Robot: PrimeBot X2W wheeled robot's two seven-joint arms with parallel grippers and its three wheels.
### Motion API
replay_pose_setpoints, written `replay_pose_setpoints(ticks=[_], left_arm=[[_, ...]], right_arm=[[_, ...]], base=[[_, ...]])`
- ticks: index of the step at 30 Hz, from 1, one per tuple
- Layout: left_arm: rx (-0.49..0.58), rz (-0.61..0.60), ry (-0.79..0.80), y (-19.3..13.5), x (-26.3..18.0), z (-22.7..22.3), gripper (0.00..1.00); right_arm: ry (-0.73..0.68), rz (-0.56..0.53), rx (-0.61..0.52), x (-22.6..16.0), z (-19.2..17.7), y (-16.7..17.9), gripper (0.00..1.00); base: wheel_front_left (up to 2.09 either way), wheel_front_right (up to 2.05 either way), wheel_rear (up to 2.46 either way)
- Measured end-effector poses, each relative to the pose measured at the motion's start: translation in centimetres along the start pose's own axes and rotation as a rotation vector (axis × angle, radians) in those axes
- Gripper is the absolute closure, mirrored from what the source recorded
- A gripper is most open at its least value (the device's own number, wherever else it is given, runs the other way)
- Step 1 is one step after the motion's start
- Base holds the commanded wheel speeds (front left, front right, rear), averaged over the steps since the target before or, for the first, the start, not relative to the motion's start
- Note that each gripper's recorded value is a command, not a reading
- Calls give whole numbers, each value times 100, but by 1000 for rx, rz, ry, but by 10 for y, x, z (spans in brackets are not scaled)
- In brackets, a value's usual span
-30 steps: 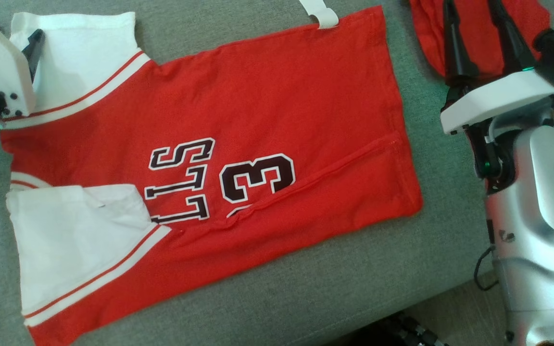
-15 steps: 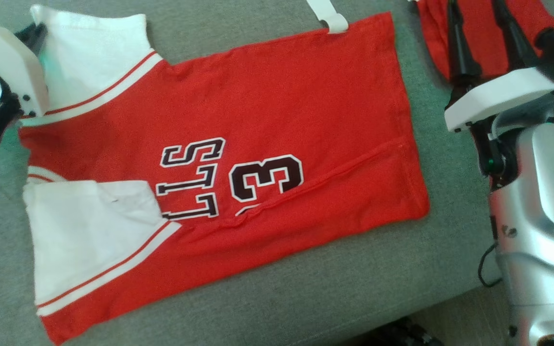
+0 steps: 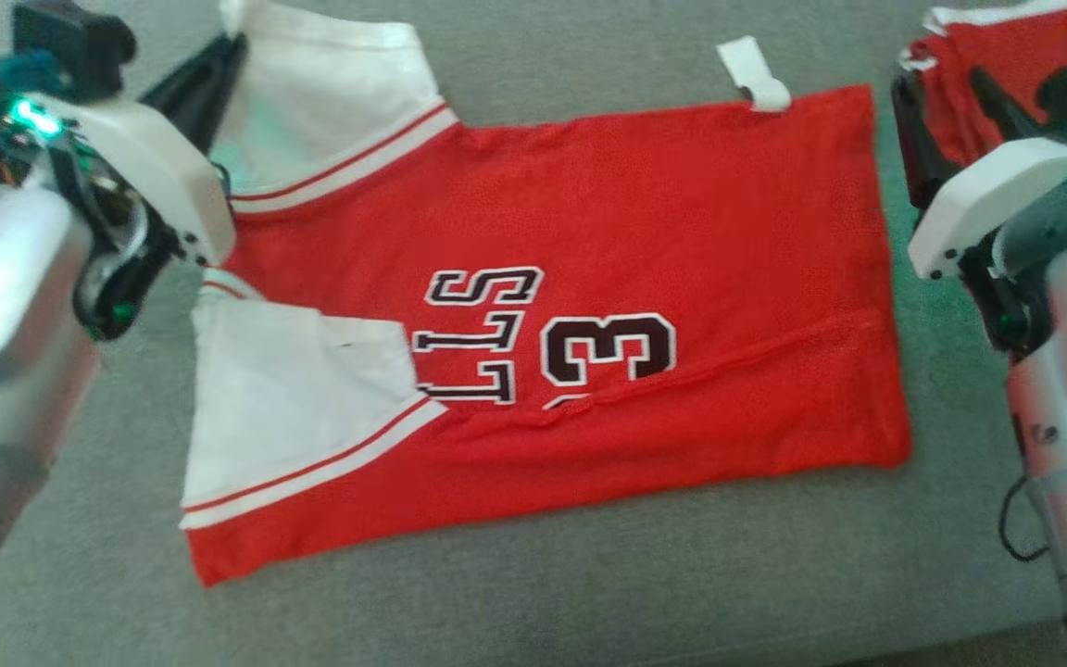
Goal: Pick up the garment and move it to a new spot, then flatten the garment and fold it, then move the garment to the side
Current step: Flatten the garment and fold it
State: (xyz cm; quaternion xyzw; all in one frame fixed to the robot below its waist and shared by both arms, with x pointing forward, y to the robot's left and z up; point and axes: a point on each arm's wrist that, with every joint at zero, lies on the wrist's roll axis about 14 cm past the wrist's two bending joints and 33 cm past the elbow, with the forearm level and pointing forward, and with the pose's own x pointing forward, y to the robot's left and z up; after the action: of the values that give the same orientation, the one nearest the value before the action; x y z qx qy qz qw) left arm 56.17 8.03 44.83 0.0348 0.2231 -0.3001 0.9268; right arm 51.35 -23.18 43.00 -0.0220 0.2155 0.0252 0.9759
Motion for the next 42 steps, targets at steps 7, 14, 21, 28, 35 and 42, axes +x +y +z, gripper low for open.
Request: replay_pose_setpoints(ticks=[7,14,21,28,35,42], left_arm=[[33,-22,-38,-13,-23,6,100],[31,-32,-39,-16,-28,4,100],[26,-22,-18,-12,-28,-3,100],[31,-14,-9,-10,-30,-5,100],[33,53,-30,7,-31,-1,100],[47,117,-65,28,-27,6,100]], right_arm=[[134,30,7,19,-24,9,0],[227,43,-17,36,-46,13,0],[264,53,-20,49,-51,18,0],[274,77,-33,50,-49,24,100],[199,95,1,45,-32,28,100],[50,110,66,49,15,28,100]], base=[[0,0,0],[0,0,0],[0,0,0],[0,0,0],[0,0,0],[0,0,0]])
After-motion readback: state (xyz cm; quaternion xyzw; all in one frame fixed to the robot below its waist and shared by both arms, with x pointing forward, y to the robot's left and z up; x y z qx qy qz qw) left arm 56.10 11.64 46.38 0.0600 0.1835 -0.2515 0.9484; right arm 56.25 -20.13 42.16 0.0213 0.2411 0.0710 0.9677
